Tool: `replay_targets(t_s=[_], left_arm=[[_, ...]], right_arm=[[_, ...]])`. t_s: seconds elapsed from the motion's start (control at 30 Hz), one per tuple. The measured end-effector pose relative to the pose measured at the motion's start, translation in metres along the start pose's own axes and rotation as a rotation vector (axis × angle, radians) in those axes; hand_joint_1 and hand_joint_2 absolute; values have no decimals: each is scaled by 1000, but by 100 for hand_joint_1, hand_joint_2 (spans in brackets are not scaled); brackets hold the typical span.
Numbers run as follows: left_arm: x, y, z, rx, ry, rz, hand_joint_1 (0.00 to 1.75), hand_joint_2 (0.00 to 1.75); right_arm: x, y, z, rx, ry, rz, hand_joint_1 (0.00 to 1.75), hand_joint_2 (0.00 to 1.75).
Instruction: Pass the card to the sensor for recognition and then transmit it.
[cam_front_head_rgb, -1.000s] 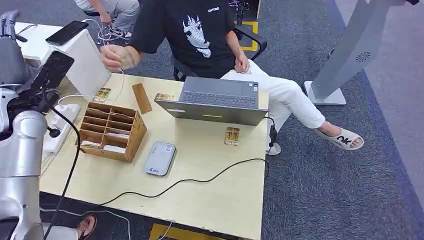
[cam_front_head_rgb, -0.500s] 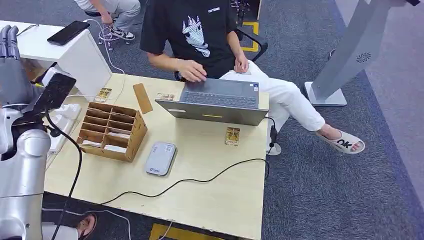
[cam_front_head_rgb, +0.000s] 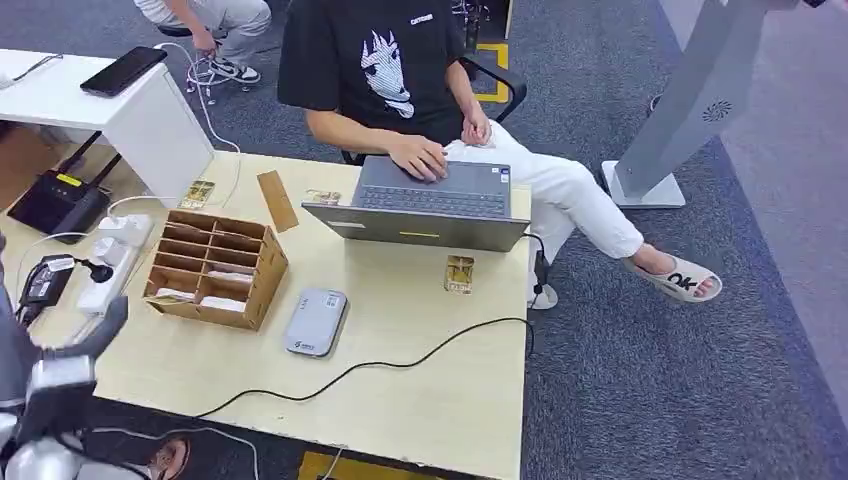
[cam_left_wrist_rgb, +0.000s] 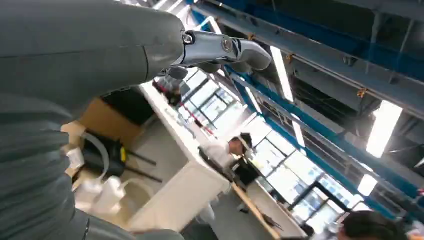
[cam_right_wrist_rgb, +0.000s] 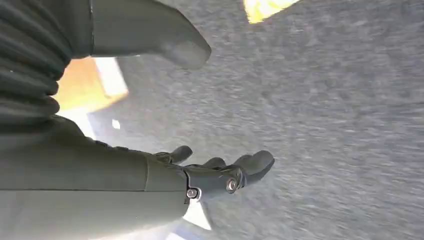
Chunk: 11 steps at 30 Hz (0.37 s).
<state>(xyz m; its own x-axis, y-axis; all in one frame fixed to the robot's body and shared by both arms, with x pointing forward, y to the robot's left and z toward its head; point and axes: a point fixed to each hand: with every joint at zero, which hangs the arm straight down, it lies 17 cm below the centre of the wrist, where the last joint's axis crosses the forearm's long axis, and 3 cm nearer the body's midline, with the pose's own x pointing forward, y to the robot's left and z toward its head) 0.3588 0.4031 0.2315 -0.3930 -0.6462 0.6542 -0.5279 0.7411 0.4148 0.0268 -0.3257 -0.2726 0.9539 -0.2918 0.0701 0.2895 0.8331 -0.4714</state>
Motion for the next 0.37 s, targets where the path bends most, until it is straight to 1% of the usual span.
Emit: replay_targets(t_s=[0.03, 0.1, 0.27, 0.3, 0.37], left_arm=[[-4, 11, 20, 21, 36, 42, 0, 175], [-19, 35, 45, 49, 111, 28, 0, 175], [-46, 83, 83, 146, 270, -8, 0, 175], [-53, 98, 94, 183, 302, -31, 0, 175], [-60, 119, 107, 236, 342, -53, 0, 175]], right_arm=[[-3, 1, 0, 1, 3, -5, 0, 175], [-3, 3, 2, 5, 4, -11, 0, 175], [2, 6, 3, 8, -15, -22, 0, 175], [3, 5, 3, 8, -21, -21, 0, 175], [3, 6, 3, 9, -25, -19, 0, 175]])
